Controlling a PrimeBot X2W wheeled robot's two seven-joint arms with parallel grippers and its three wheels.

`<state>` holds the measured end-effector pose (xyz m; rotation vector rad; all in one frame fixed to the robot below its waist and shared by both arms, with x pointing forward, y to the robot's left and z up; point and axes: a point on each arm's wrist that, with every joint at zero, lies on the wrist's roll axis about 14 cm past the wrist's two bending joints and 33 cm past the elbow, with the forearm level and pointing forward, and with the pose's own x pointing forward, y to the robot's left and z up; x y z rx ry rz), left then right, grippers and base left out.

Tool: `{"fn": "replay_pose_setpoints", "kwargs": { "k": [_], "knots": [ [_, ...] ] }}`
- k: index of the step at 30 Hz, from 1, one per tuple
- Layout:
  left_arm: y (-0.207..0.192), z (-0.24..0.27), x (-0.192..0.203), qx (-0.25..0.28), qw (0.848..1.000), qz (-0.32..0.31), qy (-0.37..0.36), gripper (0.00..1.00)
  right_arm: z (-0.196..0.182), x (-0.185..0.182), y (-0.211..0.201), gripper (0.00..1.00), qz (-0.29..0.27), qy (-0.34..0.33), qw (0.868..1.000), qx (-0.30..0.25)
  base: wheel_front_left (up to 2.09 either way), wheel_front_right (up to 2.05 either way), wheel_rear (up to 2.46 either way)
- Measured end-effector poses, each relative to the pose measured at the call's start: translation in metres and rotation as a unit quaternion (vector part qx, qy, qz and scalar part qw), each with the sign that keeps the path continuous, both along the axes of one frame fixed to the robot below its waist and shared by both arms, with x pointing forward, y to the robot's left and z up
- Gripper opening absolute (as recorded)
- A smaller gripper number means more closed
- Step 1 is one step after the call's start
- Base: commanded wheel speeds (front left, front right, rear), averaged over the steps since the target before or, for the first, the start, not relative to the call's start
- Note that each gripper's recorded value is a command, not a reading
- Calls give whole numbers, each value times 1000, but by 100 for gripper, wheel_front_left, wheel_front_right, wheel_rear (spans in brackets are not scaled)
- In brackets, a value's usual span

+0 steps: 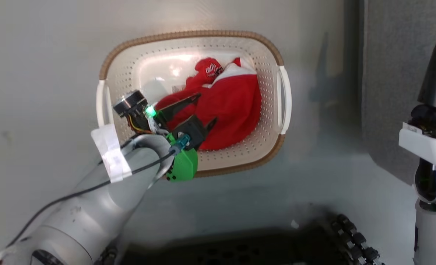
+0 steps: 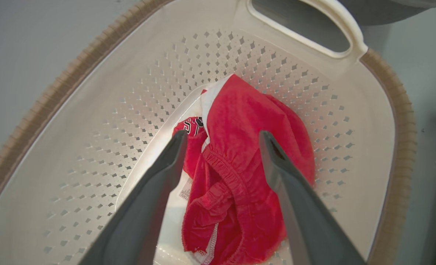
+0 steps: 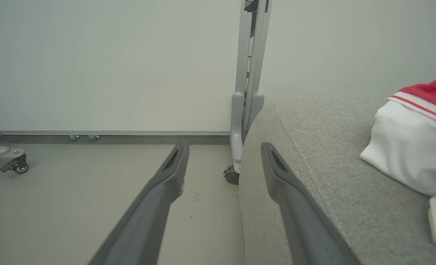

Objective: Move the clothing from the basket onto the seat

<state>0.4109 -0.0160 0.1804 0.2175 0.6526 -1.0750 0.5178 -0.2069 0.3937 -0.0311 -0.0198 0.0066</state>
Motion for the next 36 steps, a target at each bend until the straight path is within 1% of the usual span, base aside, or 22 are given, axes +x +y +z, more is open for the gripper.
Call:
{"fn": "replay_pose_setpoints", "kwargs": {
  "k": [3, 5, 15, 21, 30, 33, 36],
  "knots": [
    [0, -23, -2, 11, 1000, -23, 10, 100, -15, 4, -1, 100, 0, 8, 1000, 2, 0, 0, 0],
    [3, -40, -4, 17, 999, -23, 25, 100, -26, 5, -1, 100, 0, 16, 1000, 1, 0, 0, 0],
    [-1, -96, -8, 16, 996, 9, 84, 100, -63, 6, 3, 100, 12, 41, 999, -12, 0, 0, 0],
    [-12, -107, -17, 10, 995, 4, 102, 100, -61, 6, 4, 100, 18, 39, 999, -18, 0, 0, 0],
    [9, -131, -20, 65, 991, 15, 116, 100, -57, -1, 1, 100, 15, 42, 999, -17, 0, 0, 0],
    [5, -131, -22, 57, 988, 35, 136, 100, -56, -1, 3, 100, 17, 41, 999, -17, 0, 0, 0],
    [0, -128, -24, 49, 988, 37, 142, 100, -55, -1, 3, 100, 18, 39, 999, -20, 0, 0, 0]
  ]
}}
